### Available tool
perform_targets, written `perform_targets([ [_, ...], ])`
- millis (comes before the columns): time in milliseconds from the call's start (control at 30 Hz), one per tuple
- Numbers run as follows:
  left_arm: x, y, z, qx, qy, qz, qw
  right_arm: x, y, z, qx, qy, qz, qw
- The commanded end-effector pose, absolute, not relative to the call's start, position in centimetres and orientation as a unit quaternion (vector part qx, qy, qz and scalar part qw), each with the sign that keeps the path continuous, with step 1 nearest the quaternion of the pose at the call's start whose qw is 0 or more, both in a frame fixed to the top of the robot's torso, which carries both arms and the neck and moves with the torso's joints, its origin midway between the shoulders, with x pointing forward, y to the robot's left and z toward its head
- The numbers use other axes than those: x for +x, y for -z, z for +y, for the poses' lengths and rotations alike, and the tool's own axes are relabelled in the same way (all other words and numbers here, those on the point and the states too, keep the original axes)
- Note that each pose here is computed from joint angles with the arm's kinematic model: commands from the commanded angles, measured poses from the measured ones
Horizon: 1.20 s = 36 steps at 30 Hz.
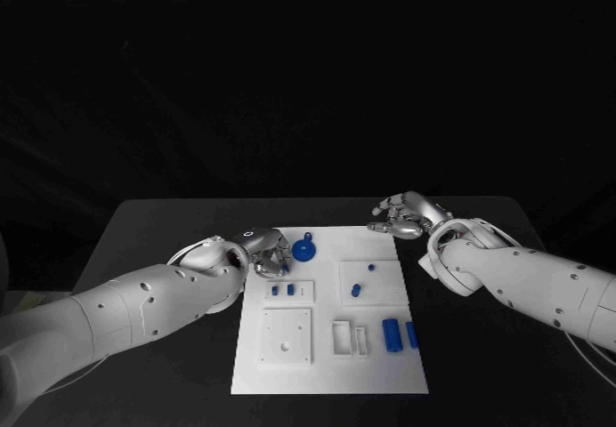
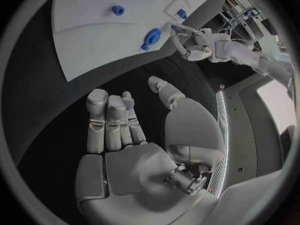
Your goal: Assemble the parts on the task board
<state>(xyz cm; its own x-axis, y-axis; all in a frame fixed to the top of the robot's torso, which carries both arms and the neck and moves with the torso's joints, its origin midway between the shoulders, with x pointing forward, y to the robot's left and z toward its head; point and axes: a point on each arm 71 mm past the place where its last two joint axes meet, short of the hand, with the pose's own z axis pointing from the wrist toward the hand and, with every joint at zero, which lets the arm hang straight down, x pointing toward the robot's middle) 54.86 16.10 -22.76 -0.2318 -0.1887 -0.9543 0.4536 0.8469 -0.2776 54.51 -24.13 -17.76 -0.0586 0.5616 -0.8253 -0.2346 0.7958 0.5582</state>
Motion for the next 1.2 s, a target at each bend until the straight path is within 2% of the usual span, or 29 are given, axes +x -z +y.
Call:
perform_targets([
  [33,54.64,23.06,15.77,0.100,0.262,0.747,0.603,54.47,17.78,-23.96,0.117,-0.298,0.667,0.673],
  [933,54.44,23.33,15.72,0.113,0.258,0.746,0.604,54.47,17.78,-24.03,0.117,-0.298,0.666,0.673],
  [1200,54.37,23.93,15.49,0.117,0.256,0.749,0.599,54.48,17.79,-24.00,0.117,-0.298,0.666,0.673],
])
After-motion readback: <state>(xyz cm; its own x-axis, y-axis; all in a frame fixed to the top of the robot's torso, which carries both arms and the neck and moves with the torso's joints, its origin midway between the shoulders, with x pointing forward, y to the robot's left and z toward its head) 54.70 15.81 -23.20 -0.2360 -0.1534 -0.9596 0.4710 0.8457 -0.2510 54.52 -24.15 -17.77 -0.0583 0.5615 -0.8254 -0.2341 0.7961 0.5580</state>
